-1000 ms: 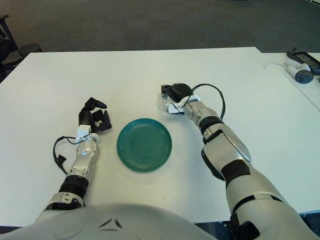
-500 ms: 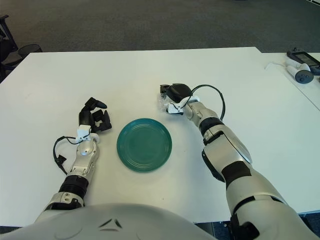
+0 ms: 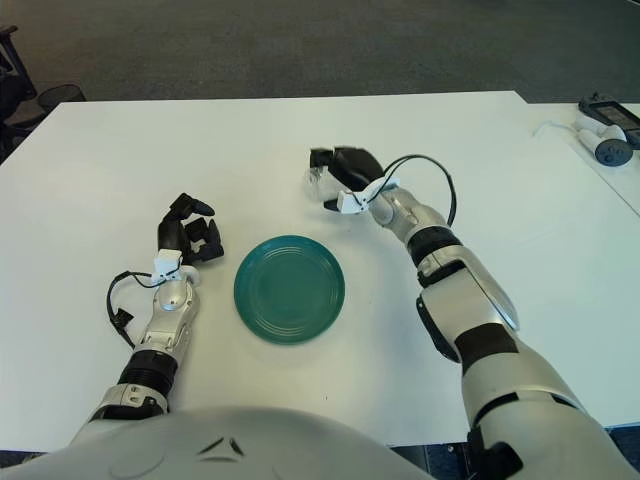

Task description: Put the bottle into the plate.

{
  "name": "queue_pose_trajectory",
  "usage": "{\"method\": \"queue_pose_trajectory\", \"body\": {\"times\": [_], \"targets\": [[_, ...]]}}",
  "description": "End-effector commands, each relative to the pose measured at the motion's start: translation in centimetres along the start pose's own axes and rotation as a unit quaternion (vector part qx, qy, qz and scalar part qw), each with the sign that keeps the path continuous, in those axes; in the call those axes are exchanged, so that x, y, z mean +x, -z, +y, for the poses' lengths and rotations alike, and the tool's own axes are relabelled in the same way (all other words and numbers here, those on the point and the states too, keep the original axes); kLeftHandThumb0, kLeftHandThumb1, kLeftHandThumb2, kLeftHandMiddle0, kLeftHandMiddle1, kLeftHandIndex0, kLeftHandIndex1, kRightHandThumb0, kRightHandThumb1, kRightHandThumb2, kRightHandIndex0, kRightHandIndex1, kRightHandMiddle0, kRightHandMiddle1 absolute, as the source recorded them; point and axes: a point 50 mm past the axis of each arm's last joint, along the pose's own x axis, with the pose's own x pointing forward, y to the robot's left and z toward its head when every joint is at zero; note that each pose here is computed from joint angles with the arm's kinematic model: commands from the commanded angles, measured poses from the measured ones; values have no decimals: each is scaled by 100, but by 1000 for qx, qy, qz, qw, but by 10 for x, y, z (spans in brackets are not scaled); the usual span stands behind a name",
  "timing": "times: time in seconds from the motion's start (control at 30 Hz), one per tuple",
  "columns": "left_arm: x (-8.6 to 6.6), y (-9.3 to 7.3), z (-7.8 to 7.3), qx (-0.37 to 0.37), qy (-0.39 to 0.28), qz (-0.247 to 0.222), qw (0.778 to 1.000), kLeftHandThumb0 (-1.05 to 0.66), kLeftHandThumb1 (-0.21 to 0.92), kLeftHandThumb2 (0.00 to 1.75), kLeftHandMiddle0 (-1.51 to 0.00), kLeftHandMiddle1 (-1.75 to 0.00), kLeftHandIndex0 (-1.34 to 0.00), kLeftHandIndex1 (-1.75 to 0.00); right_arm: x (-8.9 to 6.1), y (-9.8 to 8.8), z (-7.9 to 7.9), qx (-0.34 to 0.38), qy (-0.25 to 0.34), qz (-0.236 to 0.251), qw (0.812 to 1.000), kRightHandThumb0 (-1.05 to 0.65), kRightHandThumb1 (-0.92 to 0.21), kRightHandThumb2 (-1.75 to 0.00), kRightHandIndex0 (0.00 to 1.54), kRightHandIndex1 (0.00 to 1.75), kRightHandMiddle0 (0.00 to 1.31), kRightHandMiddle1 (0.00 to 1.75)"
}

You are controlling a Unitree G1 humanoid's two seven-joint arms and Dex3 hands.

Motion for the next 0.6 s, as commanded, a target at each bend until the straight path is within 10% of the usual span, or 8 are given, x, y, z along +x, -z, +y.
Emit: {"method": "queue_pose_trajectory", "body": {"times": [0.0, 0.57], "targets": [[-14, 27, 8, 13, -6, 69, 998, -52, 19, 147, -122, -175, -71, -175, 8, -24, -33, -2, 77, -55, 995, 0, -5, -162, 81, 171, 59, 175], [-13, 26, 6, 15, 7, 66, 998, -52, 21, 144, -120, -175, -69, -175, -6, -100, -62, 58, 131, -168, 975, 0, -10, -157, 78, 173, 55, 175]]}}
